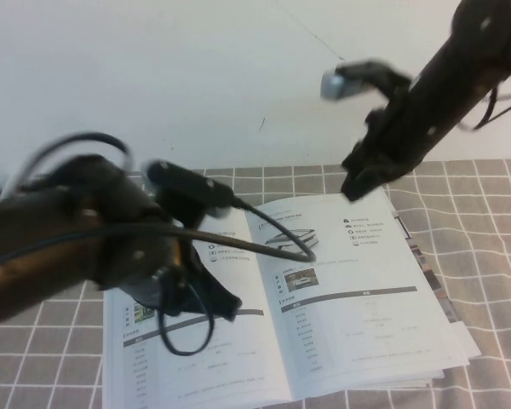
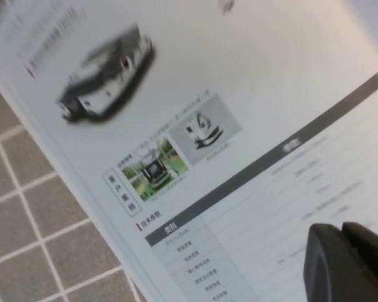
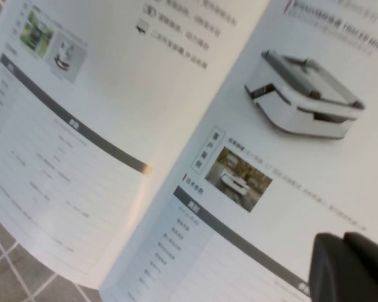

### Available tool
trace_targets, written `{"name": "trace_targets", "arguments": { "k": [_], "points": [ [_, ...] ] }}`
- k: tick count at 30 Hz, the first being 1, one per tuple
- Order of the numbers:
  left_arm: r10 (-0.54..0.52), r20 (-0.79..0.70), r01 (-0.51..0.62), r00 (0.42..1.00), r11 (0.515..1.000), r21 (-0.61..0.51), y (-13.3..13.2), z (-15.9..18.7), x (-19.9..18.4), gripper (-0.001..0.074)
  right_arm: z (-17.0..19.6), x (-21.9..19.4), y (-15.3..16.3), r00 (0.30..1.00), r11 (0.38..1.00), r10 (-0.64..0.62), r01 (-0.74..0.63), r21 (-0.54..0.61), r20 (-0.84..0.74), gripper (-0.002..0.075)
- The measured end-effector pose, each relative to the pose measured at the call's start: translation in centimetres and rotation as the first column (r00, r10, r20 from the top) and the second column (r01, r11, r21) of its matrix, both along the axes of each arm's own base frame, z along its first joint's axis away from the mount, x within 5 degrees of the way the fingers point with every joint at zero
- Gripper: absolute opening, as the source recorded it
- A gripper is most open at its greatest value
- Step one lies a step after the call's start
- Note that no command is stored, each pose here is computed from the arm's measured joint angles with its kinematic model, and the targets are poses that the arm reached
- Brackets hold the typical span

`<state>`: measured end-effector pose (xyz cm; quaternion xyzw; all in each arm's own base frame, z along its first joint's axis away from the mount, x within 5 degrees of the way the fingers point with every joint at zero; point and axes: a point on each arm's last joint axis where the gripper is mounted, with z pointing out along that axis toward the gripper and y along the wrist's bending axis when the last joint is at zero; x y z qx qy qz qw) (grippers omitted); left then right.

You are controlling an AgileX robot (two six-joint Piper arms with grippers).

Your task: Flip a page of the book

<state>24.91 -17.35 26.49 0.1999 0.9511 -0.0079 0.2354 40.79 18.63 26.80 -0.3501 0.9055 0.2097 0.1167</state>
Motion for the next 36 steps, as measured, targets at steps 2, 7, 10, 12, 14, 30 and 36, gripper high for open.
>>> {"name": "trace_targets", "arguments": {
  "k": [2,7,10,12,14,30,36],
  "points": [
    [-0.013,0.051,0.015,0.999,0.999,-0.046,0.8,2.5,-1.2,-0.0004,3.6,-1.1,-0.6,0.996,1.0,0.001,-0.001,0.003,0.085,-0.0001],
    [-0.059,0.175,0.085,0.983,0.986,-0.147,3.6,8.2,-5.3,-0.0004,11.1,-4.8,-3.2,0.956,0.997,0.001,0.023,-0.075,0.295,-0.0001],
    [-0.057,0.259,0.11,0.964,0.974,-0.196,5.6,11.0,-8.0,-0.0004,14.6,-7.3,-5.2,0.914,0.987,-0.032,0.094,-0.133,0.405,-0.0001],
    [-0.057,0.315,0.131,0.947,0.967,-0.219,7.0,12.5,-9.7,-0.0004,16.2,-9.0,-6.4,0.889,0.978,-0.056,0.141,-0.155,0.454,-0.0001],
    [-0.077,0.376,0.168,0.923,0.962,-0.214,8.3,13.6,-11.3,-0.0004,17.1,-10.8,-7.4,0.875,0.97,-0.07,0.171,-0.172,0.478,-0.0001],
    [-0.149,0.507,0.271,0.849,0.946,-0.178,11.5,5.3,-15.6,-0.0004,8.4,-25.7,-13.1,0.84,0.961,-0.143,0.243,-0.128,0.523,-0.0001],
    [-0.178,0.552,0.333,0.814,0.923,-0.194,10.7,0.4,-15.3,-0.0004,3.1,-30.4,-14.8,0.796,0.954,-0.223,0.298,-0.043,0.563,-0.0001]
  ]
}}
